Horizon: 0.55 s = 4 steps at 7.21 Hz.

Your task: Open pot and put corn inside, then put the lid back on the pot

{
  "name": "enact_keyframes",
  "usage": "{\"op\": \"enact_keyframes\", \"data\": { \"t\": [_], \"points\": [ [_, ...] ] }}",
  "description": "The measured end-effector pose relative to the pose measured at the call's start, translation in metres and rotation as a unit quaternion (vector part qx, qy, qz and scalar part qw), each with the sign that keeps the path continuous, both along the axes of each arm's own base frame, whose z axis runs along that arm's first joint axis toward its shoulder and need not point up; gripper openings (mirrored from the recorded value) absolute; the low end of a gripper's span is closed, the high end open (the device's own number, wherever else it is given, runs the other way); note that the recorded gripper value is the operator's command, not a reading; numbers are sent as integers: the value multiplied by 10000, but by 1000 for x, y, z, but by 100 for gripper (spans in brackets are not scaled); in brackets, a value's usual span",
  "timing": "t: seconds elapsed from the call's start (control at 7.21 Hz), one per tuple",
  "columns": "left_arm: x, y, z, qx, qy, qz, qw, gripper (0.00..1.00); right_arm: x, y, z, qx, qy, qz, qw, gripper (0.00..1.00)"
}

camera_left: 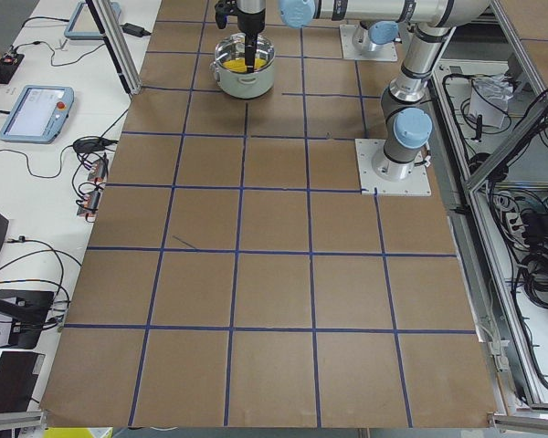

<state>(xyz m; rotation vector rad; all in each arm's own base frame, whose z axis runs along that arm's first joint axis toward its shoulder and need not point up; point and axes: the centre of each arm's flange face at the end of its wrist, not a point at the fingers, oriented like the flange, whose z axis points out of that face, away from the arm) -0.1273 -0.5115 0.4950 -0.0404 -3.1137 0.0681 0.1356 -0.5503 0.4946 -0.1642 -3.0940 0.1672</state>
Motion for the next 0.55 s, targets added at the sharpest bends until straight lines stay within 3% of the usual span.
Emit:
{"op": "enact_keyframes", "data": {
  "t": [0.55],
  "points": [
    [1, 4, 8, -95, -51, 373, 9992, 99, -22, 1, 5, -22, 33, -30, 10000, 100]
  ]
}}
